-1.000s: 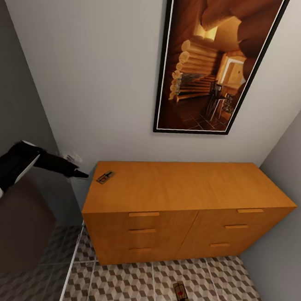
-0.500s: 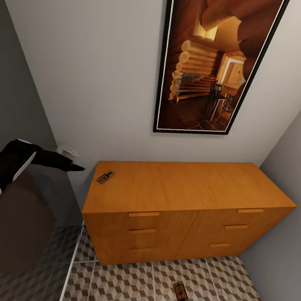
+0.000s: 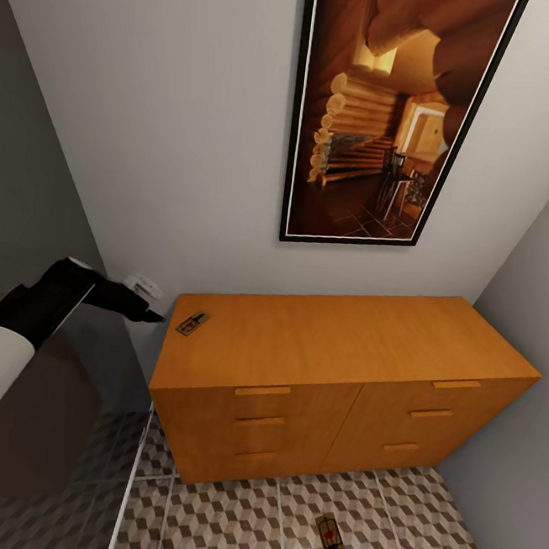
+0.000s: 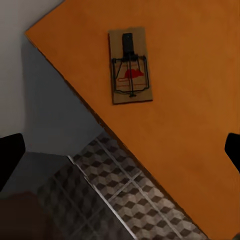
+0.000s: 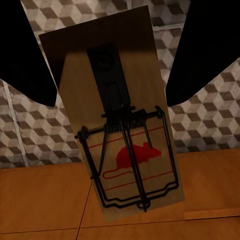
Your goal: Take the four mousetraps from the cabinet in the bathroom and place them on the bathroom floor. Make sure all four end up on the same floor surface, and ensure that at least two of them are either under or directly next to the same bathroom sink.
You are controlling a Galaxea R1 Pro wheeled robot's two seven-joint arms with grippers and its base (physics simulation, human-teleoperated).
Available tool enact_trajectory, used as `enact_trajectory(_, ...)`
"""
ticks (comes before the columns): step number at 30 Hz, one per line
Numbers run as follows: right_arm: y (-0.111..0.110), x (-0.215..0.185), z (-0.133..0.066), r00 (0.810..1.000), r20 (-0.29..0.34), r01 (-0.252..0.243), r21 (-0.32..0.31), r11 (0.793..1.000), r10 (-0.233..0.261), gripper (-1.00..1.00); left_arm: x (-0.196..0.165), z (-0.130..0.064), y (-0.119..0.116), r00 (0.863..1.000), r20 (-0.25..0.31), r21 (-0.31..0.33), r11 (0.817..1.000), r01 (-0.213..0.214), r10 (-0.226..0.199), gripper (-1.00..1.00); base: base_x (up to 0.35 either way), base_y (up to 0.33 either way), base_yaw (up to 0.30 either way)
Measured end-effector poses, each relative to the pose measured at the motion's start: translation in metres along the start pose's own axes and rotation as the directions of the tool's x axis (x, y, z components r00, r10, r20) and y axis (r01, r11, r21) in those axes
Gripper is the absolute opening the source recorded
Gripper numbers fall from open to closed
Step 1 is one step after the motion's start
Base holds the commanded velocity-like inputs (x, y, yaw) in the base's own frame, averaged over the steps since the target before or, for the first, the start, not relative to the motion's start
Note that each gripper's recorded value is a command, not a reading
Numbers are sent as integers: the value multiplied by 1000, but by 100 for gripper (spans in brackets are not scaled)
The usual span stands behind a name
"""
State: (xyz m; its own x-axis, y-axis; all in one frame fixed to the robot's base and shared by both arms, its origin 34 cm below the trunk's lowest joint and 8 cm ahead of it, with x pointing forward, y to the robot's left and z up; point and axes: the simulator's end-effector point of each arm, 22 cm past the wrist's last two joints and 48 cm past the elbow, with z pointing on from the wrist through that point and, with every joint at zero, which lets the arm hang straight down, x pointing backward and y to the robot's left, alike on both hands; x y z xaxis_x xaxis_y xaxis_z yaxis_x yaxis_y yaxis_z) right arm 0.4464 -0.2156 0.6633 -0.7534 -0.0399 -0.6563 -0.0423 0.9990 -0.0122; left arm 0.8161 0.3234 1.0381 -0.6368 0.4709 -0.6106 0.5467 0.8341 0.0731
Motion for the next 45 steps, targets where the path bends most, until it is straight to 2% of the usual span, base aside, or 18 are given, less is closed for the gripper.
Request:
enact_trajectory(16,0,0,0,1000,0,0,0,1000,0,-100,0,4,-4,1000,-7,2,1000,-8,8,100,4,0,0)
enact_trajectory(31,0,0,0,1000,0,0,0,1000,0,-100,1,5,-6,1000,-11,6,1000,-5,5,100,91,0,0)
enact_trajectory(45,0,7,0,1000,-16,0,-1,1000,0,-100,8,21,-16,1000,-30,33,999,6,-5,100,3,0,0)
